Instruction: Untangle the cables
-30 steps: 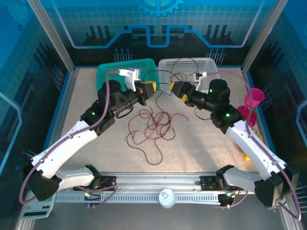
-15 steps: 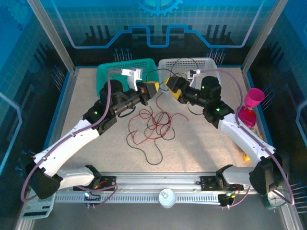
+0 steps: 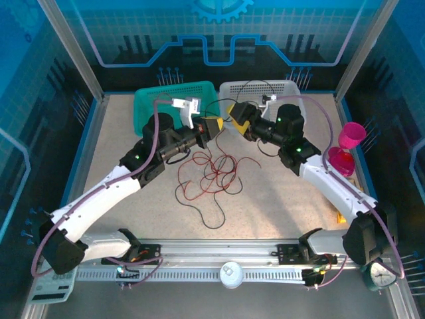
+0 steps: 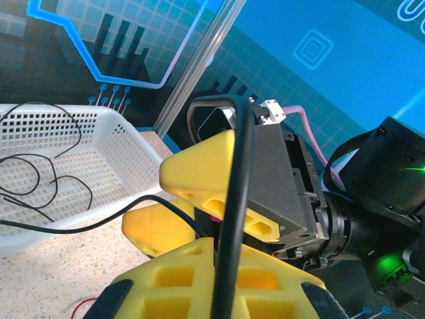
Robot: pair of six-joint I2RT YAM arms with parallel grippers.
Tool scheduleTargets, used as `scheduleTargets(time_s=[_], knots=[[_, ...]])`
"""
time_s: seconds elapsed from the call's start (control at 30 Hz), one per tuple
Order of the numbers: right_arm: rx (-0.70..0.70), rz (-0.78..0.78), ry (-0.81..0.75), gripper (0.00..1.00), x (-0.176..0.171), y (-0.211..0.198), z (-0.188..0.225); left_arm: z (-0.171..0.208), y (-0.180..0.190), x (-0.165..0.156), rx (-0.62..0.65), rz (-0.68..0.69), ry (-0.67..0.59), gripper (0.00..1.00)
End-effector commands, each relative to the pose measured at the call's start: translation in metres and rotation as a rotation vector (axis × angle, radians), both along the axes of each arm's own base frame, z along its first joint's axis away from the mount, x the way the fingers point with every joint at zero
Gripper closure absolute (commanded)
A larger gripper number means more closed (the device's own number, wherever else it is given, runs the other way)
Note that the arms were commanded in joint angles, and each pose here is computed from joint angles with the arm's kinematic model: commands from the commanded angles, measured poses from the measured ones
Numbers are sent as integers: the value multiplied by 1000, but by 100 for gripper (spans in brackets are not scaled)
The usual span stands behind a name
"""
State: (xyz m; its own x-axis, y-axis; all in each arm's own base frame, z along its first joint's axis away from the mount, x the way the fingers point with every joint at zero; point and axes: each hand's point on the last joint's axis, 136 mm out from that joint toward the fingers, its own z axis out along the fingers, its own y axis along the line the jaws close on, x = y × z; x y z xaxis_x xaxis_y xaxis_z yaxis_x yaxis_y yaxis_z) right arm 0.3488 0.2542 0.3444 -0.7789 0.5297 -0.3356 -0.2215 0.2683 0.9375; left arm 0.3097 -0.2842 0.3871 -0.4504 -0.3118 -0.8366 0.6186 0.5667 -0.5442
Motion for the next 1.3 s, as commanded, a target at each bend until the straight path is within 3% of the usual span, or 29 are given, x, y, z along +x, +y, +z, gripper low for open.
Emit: scheduleTargets(time_s=[0.0,0.17,0.27,0.53,0.6,0.63,0.67,0.73,0.8,0.83,1.07,1.27], knots=[[27,-7,-60,23,-2,-7,22,-3,-8,-4,-17,-38,2,100],[72,15,-70,34,2,-2,28,-11,-13,-2,-14,-54,24,100],[84,16,-69,47,4,-1,28,-15,-15,-2,-11,-63,33,100],[60,-3,-90,97,10,-8,34,-21,-17,-2,-3,-71,44,100],[50,-14,-95,100,13,-11,35,-22,-18,-2,2,-70,48,100],[42,-26,-95,100,17,-14,35,-24,-17,-1,6,-66,51,97],[36,-40,-102,100,21,-17,37,-25,-17,-1,11,-62,54,86],[-7,-89,-89,100,34,-27,33,-28,-14,0,24,-43,57,42],[-57,-156,-81,100,51,-41,30,-31,-8,1,30,-16,60,12],[-87,-198,-86,100,62,-50,29,-31,-5,1,34,-1,59,2],[-325,-513,-87,100,139,-110,13,-42,17,-1,78,92,75,1],[-422,-626,-27,100,203,-143,-19,-48,37,-7,87,160,83,1]])
